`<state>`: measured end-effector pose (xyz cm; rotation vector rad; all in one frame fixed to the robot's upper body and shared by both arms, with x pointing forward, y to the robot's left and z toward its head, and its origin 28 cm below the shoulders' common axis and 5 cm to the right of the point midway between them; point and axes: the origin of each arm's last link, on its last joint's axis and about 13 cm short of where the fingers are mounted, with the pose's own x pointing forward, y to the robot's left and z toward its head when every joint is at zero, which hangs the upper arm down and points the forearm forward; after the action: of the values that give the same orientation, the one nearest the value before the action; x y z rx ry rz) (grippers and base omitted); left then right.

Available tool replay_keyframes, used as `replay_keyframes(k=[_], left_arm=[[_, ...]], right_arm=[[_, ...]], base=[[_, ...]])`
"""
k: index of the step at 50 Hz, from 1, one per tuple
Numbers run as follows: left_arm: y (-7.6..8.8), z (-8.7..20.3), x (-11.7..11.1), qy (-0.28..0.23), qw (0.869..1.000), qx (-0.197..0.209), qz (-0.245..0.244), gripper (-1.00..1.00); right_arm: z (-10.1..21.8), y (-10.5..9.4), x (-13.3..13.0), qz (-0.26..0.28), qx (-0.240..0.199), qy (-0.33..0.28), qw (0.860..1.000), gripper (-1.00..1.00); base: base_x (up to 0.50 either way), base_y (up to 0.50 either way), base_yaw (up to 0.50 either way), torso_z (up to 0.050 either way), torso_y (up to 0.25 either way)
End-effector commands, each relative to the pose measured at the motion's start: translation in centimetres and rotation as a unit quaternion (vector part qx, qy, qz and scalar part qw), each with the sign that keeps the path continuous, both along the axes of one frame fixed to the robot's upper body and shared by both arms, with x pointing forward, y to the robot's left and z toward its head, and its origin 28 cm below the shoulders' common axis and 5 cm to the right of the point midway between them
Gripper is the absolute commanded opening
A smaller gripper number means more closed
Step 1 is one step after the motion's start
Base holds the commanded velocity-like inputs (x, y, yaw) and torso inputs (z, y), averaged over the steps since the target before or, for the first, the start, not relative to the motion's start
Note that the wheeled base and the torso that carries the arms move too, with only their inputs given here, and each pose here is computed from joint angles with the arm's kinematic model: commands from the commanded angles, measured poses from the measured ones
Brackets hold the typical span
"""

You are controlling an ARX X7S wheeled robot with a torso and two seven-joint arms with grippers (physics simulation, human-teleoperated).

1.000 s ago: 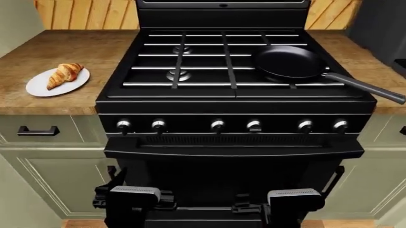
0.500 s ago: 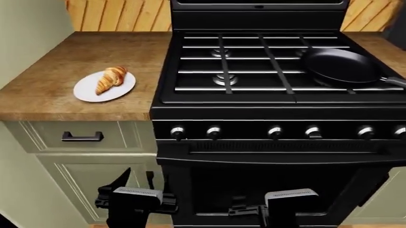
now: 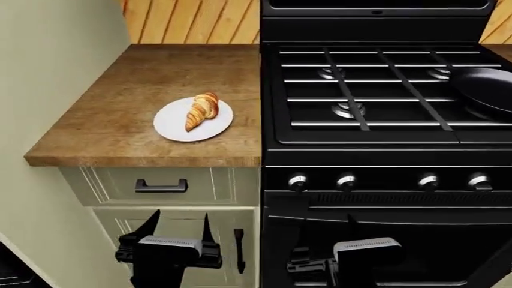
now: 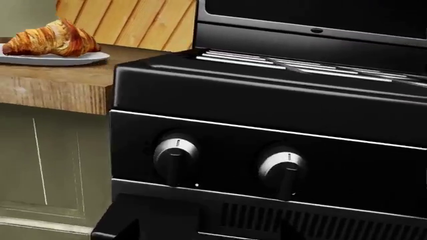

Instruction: Pick the croissant and place it on the pan. Then turn on the stove to warm the croissant.

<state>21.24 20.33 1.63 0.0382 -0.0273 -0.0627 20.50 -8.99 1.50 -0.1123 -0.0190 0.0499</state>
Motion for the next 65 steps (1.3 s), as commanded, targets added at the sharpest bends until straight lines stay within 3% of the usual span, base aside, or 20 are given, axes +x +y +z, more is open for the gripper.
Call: replay_keyframes(k=[1,7,12,14,19,25,36,46,53,65], left_arm=[[0.0,0.1,-0.1,-0.007,1.0,0.003,0.006,1.0],[0.1,0.2,0.0,-0.008,1.0,0.002,0.009,1.0],[0.3,1.5,0.3,0.002,1.0,-0.001,0.007,1.0],[0.5,2.8,0.3,0.011,1.0,0.0,-0.004,1.0],[1.0,6.5,0.4,0.034,0.999,0.005,-0.035,1.0],[1.3,11.6,0.3,0.027,0.997,0.002,-0.066,1.0],[2.1,19.2,1.1,0.054,0.994,0.003,-0.099,1.0],[2.1,24.2,2.0,0.075,0.991,0.001,-0.112,1.0],[2.1,26.0,2.4,0.085,0.99,-0.005,-0.112,1.0],[1.9,26.5,2.7,0.084,0.99,-0.008,-0.109,1.0]], right_arm=[[0.0,0.0,0.0,-0.002,-0.002,-0.001,1.0,1.0],[-0.1,0.0,0.0,-0.003,-0.005,0.0,1.0,1.0],[0.9,-0.4,0.5,-0.036,0.0,0.007,0.999,1.0],[1.9,-0.7,0.7,-0.045,0.016,0.02,0.999,1.0],[5.9,-0.9,0.7,-0.039,0.009,-0.005,0.999,1.0],[10.3,-1.0,0.1,-0.034,0.013,-0.031,0.999,1.0],[16.4,-1.5,-0.9,0.013,-0.019,-0.039,0.999,1.0],[19.6,-2.1,-1.2,0.026,-0.055,-0.075,0.995,1.0],[20.4,-2.3,-1.6,0.046,-0.063,-0.097,0.992,1.0],[20.4,-2.3,-1.6,0.046,-0.062,-0.101,0.992,1.0]], base=[[0.14,0.5,0.0,0.0,0.0],[0.14,0.5,0.0,0.0,0.0],[0.06,0.2,0.0,0.0,0.0],[0.0,0.0,0.0,0.0,0.0],[0.0,0.0,0.0,0.0,0.0],[0.0,0.0,0.0,0.0,0.0],[0.0,0.0,0.0,0.0,0.0],[0.0,0.0,0.0,0.0,0.0],[0.25,0.0,0.0,0.0,0.0],[0.5,0.0,0.0,0.0,0.0]])
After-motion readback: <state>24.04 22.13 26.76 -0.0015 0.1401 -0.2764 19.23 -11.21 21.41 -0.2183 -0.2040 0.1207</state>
